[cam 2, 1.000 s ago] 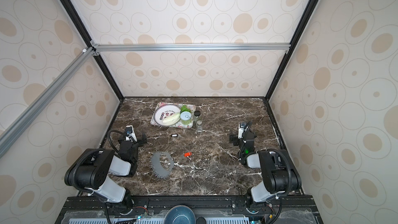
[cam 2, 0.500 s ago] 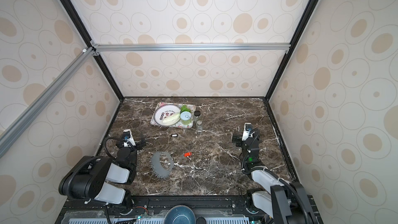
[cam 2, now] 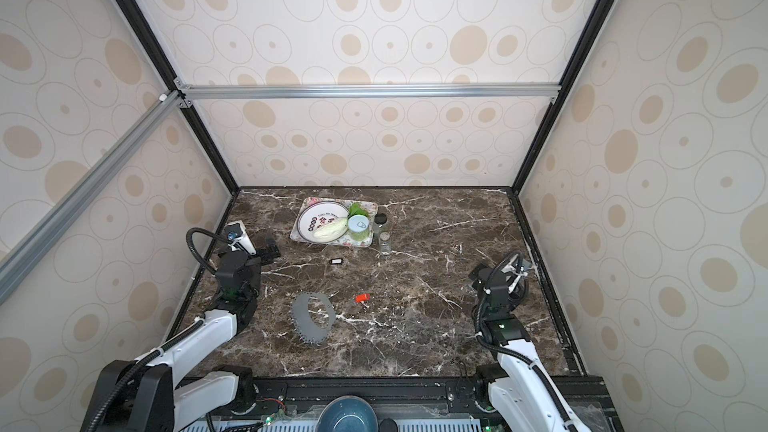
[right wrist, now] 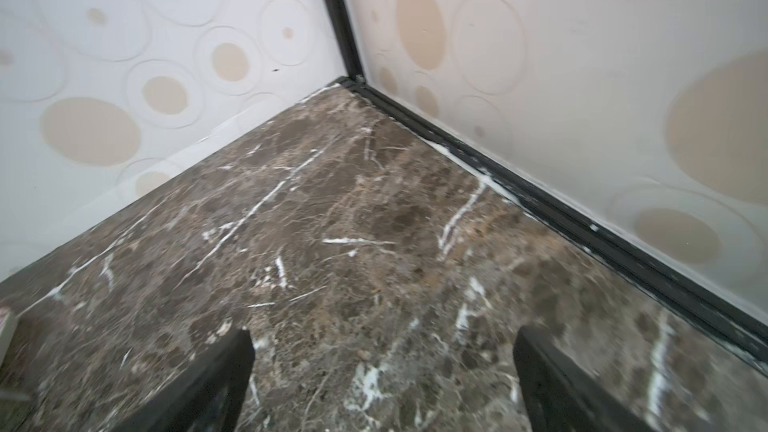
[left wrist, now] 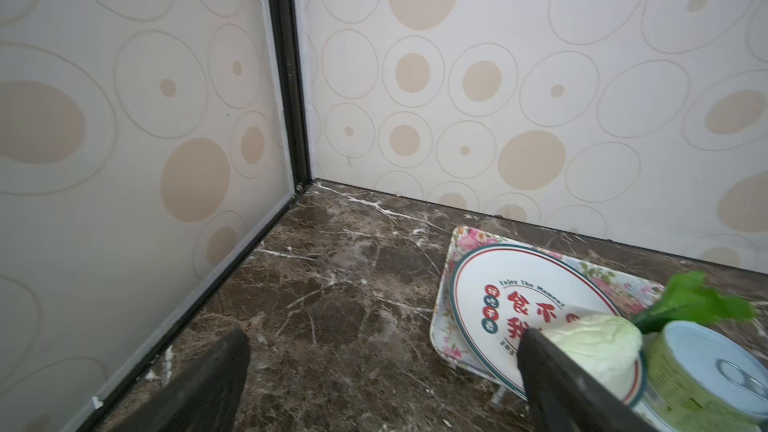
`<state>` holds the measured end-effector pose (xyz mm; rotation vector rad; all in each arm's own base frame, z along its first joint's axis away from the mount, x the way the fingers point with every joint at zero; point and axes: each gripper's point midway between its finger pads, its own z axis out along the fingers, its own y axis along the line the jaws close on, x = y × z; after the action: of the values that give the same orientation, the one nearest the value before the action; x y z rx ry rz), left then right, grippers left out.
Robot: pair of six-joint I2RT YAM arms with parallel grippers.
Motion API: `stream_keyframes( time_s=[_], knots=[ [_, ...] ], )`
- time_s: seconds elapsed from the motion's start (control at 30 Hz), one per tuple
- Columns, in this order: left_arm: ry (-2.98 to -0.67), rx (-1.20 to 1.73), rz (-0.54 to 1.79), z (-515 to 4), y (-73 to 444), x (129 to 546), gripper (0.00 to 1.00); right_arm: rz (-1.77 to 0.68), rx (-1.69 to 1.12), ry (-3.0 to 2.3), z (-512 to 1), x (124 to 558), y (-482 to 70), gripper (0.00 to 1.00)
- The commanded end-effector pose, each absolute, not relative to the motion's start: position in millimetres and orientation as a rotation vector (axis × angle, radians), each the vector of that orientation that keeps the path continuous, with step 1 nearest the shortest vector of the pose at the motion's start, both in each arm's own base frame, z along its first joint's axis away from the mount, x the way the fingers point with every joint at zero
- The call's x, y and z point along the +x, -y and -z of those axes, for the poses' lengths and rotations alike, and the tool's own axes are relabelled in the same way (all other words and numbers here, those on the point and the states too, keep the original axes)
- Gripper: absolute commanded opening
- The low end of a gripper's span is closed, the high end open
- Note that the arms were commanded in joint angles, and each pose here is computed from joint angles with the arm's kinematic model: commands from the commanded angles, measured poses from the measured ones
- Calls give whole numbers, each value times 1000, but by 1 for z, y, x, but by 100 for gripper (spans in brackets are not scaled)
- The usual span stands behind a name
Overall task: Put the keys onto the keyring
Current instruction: 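Move the right gripper toward the steel keyring plate while the left arm rises slightly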
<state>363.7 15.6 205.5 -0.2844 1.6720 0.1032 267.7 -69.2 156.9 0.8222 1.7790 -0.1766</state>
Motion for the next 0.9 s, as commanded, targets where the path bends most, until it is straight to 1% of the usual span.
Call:
stream_keyframes(
  time_s=[0.0,0.07,0.13,0.23,0.37,0.6,0.87],
  knots=[
    [-1757,-267,-10,-179,-3,351,100,149,867,-1785,-138,255,69,100],
    [-1717,-257,26,-183,0,339,100,7,692,-1768,-144,270,45,100],
    [-1664,-225,69,-186,5,328,100,-37,658,-1744,-146,271,40,100],
    [-1588,-255,83,-189,0,312,100,-71,627,-1738,-147,273,34,100],
    [-1561,-230,106,-192,3,306,100,-156,528,-1780,-148,290,13,100],
    [-1615,-258,85,-184,1,319,100,-58,421,-1912,-144,322,-11,99],
    [-1618,-253,87,-182,3,328,100,46,184,-1944,-155,324,-59,100]
  ],
)
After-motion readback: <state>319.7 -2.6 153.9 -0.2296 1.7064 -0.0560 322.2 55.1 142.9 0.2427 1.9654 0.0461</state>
